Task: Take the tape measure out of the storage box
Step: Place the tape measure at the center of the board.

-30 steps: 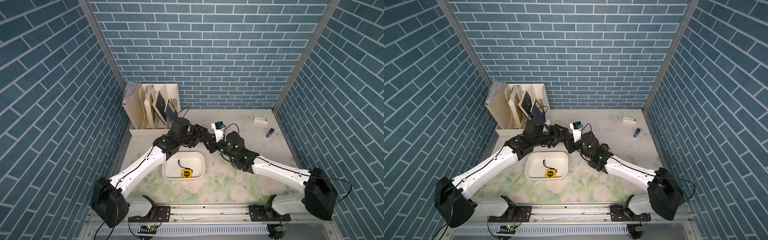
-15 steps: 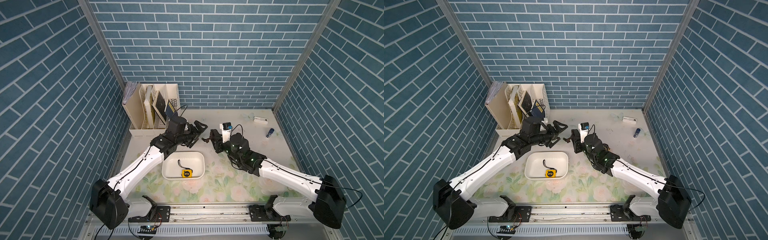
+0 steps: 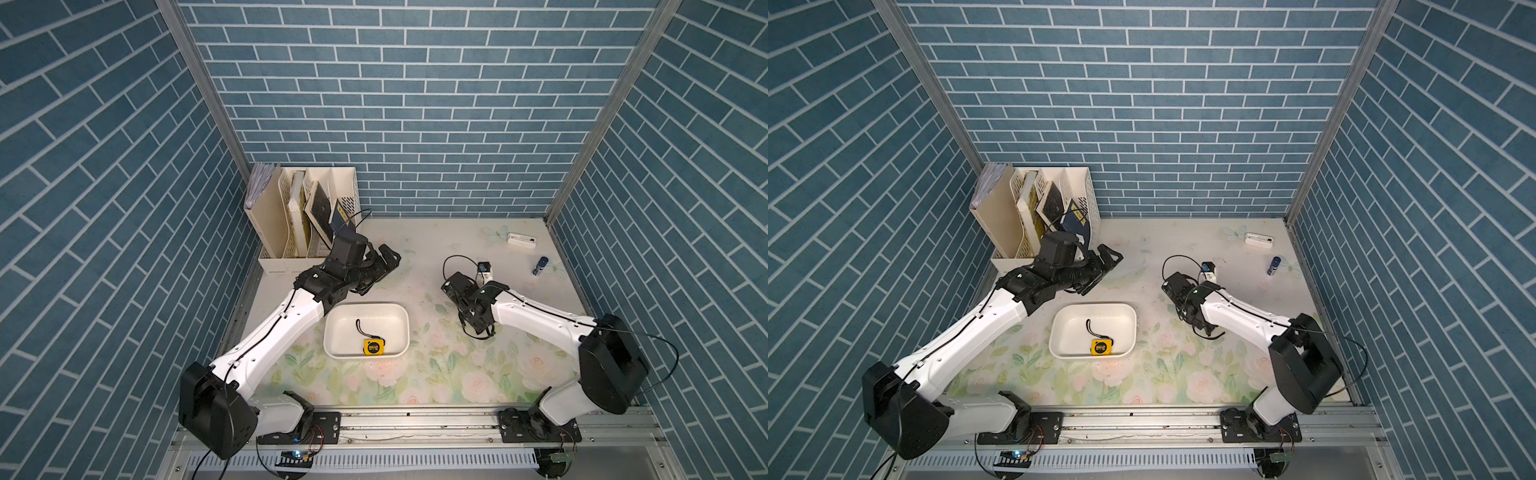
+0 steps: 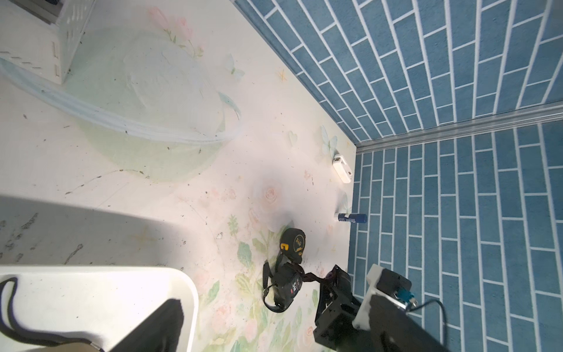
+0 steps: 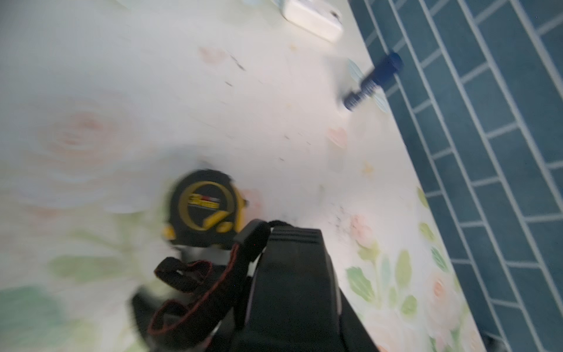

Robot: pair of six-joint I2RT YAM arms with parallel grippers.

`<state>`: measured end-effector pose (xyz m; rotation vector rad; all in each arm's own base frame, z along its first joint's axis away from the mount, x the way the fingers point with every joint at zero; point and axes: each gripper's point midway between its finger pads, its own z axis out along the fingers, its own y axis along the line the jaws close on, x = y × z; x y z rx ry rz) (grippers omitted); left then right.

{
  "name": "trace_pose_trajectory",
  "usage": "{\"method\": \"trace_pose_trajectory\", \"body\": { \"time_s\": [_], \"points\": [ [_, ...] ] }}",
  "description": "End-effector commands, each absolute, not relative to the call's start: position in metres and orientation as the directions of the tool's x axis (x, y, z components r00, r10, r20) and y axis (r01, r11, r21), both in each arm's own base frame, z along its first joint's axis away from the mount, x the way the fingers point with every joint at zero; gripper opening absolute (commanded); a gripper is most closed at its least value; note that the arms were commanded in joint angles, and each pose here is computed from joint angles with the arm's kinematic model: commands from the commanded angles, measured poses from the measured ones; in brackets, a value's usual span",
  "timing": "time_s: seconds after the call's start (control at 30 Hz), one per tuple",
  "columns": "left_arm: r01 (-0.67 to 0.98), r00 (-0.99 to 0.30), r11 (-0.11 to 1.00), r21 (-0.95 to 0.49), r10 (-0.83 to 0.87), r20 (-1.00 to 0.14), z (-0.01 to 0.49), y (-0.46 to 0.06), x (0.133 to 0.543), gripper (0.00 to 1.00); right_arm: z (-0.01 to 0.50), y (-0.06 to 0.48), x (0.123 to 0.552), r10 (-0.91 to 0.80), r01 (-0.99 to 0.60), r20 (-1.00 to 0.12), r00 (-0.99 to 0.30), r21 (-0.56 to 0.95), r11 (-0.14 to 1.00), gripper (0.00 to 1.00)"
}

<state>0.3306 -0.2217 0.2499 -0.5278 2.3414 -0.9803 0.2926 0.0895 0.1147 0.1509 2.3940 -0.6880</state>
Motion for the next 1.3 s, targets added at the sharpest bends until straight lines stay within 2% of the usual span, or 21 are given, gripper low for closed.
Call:
{"method": "trace_pose_trajectory", "body": {
  "time_s": [0.0,0.17,0.5,0.77,0.83,1.2,1.27],
  "points": [
    [-0.139,-0.777,0.703,-0.698,-0.514,-0.363,0.244,-0.212,0.327,1.0,0.12,0.042,0.275,-0.007,0.406,-0.614,-0.79,-0.531,0.744,0.0],
    [-0.158,-0.764,0.749,-0.643,-0.506,-0.401,0.245,-0.2,0.327,1.0,0.1,0.027,0.272,0.059,0.425,-0.575,-0.816,-0.527,0.736,0.0],
    [-0.181,-0.747,0.763,-0.62,-0.517,-0.418,0.245,-0.189,0.324,1.0,0.034,0.026,0.27,0.119,0.337,-0.415,-0.902,-0.505,0.794,0.0],
    [-0.187,-0.741,0.767,-0.614,-0.52,-0.424,0.246,-0.187,0.324,1.0,0.024,0.038,0.284,0.127,0.317,-0.402,-0.907,-0.453,0.833,0.0],
    [-0.188,-0.741,0.767,-0.613,-0.52,-0.424,0.246,-0.187,0.324,1.0,0.025,0.04,0.286,0.125,0.313,-0.398,-0.909,-0.45,0.837,0.08],
    [-0.194,-0.747,0.785,-0.588,-0.507,-0.43,0.24,-0.184,0.323,1.0,0.028,0.041,0.285,0.131,0.313,-0.397,-0.908,-0.438,0.843,0.8],
    [-0.194,-0.749,0.788,-0.584,-0.504,-0.431,0.239,-0.184,0.323,1.0,0.031,0.041,0.286,0.131,0.317,-0.406,-0.904,-0.435,0.843,0.87]
  ]
}}
